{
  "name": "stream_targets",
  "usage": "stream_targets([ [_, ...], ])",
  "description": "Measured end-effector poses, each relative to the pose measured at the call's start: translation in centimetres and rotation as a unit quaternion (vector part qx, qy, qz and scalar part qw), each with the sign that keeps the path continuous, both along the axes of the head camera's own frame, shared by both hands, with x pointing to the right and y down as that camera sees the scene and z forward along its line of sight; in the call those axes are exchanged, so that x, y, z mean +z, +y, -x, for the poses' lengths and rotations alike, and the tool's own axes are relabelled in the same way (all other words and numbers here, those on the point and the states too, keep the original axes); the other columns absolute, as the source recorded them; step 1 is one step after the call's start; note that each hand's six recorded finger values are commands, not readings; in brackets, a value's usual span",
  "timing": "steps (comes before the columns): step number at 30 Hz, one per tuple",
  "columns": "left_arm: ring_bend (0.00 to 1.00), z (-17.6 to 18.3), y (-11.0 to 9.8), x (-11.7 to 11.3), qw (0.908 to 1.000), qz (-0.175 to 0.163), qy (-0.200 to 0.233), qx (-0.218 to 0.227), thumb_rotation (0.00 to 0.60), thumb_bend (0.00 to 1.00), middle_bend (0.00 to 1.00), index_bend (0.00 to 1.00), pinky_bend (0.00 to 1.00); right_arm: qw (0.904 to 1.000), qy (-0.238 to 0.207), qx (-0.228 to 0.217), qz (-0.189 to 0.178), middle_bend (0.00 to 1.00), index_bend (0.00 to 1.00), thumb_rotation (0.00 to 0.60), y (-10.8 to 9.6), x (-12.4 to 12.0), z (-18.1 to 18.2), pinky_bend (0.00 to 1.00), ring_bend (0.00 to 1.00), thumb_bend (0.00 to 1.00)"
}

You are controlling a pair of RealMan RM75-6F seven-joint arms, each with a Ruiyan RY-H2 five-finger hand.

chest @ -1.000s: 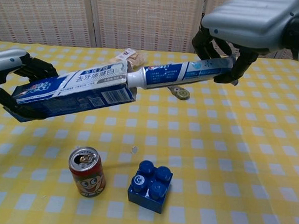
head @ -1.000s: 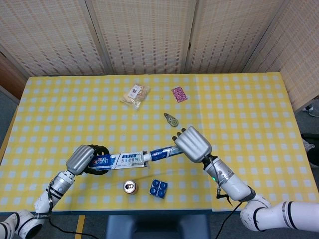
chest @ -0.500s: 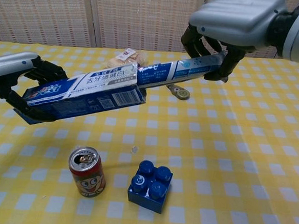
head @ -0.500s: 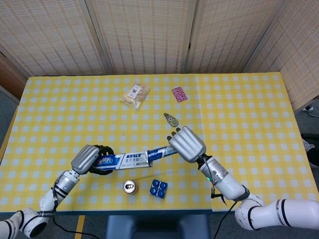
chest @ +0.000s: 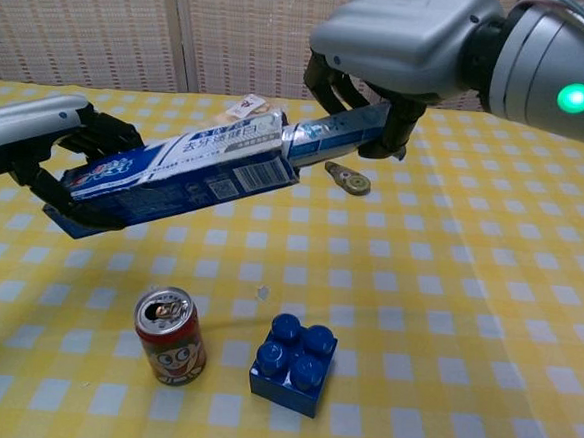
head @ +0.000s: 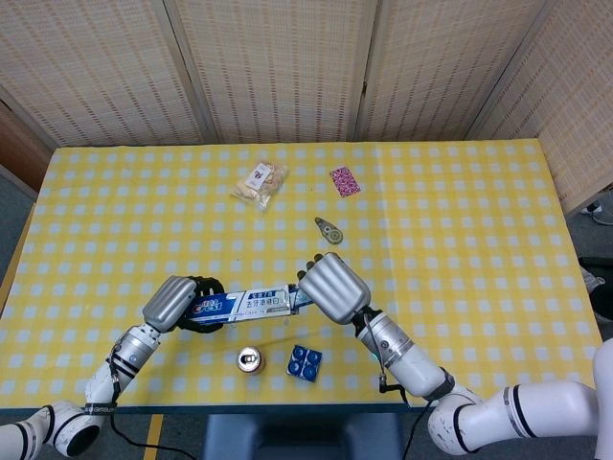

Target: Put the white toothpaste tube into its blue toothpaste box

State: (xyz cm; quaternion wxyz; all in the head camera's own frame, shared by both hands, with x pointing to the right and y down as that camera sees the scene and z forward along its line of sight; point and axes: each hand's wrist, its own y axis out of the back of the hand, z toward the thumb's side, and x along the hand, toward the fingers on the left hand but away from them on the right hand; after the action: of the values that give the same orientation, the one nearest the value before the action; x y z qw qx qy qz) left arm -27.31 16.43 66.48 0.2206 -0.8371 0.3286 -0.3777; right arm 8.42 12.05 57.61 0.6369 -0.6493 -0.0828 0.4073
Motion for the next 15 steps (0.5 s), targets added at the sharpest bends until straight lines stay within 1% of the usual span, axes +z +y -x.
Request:
stream_targets([
  [4,0.61,-0.1,0.0,0.0,1.0,0.0,-0.005,0.0,0.6,0.22,0.77,0.73,0.75,1.0,-0.007,0.002,-0.001,0.66,0.73,0.6,0.3,-0.2,0.8,0.83,0.59,0.31],
  [7,0.61,-0.2,-0.1,-0.1,1.0,0.004,0.0,-0.007,0.6,0.22,0.77,0.73,0.75,0.9998,-0.021,0.006,0.004,0.65,0.73,0.6,0.5,-0.3,1.3,0.83,0.58,0.31],
  [12,0.61,-0.3,-0.2,-0.3,0.9999,0.002,0.005,-0.012,0.6,0.22,0.77,0.73,0.75,0.9972,-0.067,0.024,0.021,0.62,0.72,0.6,0.8,-0.7,2.1,0.83,0.53,0.3],
  [15,0.61,-0.3,-0.2,-0.4,0.9998,0.004,0.012,-0.016,0.6,0.22,0.77,0.73,0.75,0.9958,-0.085,0.028,0.018,0.61,0.71,0.6,0.9,-0.9,2.4,0.83,0.53,0.31],
])
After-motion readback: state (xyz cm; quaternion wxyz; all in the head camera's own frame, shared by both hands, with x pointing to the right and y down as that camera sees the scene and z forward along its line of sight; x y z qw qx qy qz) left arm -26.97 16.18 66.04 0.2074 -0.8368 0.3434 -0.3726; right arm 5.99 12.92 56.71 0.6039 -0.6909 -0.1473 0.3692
